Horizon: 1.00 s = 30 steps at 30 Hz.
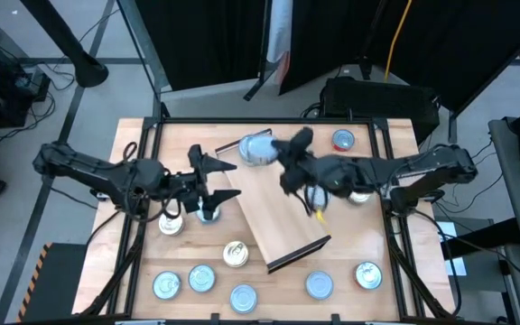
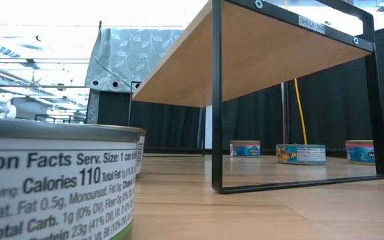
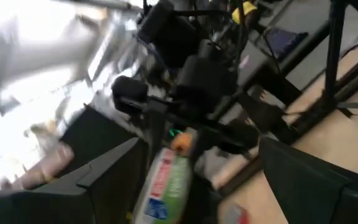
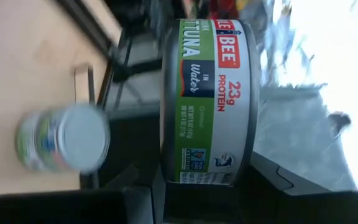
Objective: Stack canned seafood by type on shelf
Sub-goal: Stack the green tuna can on top of the other tuna can on the shelf
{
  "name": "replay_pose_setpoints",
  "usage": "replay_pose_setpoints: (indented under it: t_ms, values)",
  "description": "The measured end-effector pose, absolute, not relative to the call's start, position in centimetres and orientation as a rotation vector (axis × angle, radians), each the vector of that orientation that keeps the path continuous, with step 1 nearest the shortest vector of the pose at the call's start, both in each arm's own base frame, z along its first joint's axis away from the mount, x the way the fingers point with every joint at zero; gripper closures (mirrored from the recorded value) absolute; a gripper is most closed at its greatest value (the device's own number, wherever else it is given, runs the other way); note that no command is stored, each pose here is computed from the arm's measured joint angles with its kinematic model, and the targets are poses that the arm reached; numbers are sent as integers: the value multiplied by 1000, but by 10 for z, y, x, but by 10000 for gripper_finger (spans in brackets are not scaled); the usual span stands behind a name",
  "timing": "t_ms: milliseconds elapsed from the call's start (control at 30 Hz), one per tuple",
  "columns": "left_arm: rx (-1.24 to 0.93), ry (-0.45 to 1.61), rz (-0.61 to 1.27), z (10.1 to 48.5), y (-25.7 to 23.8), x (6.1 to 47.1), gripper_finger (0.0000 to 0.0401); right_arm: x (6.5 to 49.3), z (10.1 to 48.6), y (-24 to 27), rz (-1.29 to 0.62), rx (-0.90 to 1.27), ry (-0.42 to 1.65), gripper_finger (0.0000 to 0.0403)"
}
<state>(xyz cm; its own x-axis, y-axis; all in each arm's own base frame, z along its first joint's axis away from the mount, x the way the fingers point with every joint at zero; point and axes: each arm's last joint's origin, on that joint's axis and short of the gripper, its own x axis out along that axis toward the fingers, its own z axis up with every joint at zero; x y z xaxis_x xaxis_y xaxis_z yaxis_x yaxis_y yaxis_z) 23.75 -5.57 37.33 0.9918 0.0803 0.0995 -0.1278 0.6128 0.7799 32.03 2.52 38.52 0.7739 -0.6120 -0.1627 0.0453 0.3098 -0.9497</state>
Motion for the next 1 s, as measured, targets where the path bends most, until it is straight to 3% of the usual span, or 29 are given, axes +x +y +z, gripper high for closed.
replay_pose_setpoints:
  t_ms: [167, 467, 1000]
  values:
    - [727, 67, 204, 369, -55, 227, 79, 326, 369, -19, -404, -1097, 654, 273]
    - [682, 125, 344, 369, -50, 222, 79, 357, 322, -68, -320, -1126, 815, 273]
    - [688, 145, 345, 367, -49, 223, 79, 374, 300, -57, -290, -1235, 891, 268]
